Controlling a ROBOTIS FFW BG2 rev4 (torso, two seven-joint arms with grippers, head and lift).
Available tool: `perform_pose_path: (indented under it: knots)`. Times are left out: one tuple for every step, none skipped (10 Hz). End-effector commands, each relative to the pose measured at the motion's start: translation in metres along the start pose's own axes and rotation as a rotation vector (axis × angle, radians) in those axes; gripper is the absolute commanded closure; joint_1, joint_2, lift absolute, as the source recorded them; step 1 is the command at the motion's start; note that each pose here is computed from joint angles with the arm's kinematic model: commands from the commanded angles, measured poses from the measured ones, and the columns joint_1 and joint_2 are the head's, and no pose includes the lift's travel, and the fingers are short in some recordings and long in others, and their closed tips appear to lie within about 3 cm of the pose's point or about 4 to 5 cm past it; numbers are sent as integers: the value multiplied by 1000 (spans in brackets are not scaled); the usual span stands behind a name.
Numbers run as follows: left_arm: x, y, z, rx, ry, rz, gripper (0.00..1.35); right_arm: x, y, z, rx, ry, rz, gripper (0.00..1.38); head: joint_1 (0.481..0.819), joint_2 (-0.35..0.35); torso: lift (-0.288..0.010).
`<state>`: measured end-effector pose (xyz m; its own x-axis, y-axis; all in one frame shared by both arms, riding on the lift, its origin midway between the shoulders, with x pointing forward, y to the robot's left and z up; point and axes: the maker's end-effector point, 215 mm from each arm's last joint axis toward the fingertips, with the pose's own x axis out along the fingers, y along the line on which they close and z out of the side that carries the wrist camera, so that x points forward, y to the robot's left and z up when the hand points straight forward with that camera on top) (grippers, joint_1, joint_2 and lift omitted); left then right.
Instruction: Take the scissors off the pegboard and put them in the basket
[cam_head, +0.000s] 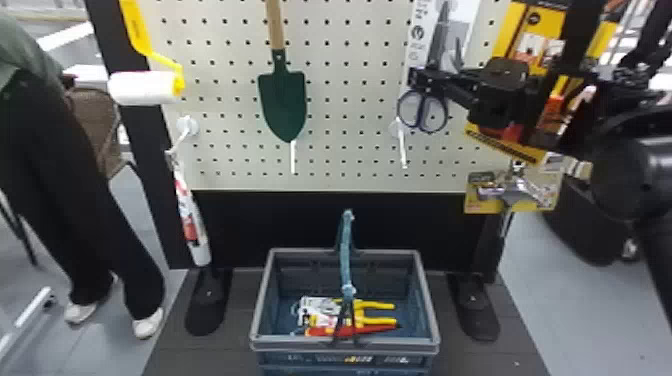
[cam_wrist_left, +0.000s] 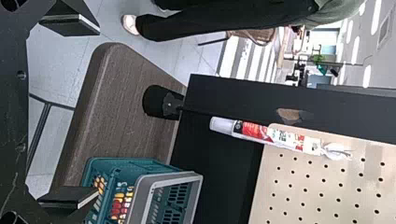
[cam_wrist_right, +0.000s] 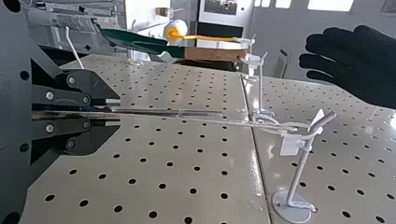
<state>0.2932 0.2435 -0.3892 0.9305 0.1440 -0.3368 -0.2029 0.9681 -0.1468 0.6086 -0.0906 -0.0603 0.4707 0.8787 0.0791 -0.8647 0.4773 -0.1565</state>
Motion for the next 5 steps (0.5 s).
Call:
perform_pose_path:
  knots:
    - [-1, 0, 1, -1, -7, 0, 99, 0, 0, 1, 5, -5, 1, 1190, 549, 0, -100]
    - [0, 0, 2, 0, -8, 1, 99, 0, 0, 0, 8, -6, 3, 1190, 549, 0, -100]
    - [-1, 0, 2, 0, -8, -1, 99, 0, 0, 1, 7, -10, 3, 1190, 549, 0, -100]
    - [-1, 0, 1, 0, -8, 0, 99, 0, 0, 2, 6, -13, 1, 1190, 549, 0, -100]
    - [-1, 0, 1, -1, -7, 0, 99, 0, -1, 2, 7, -15, -1, 1190, 549, 0, -100]
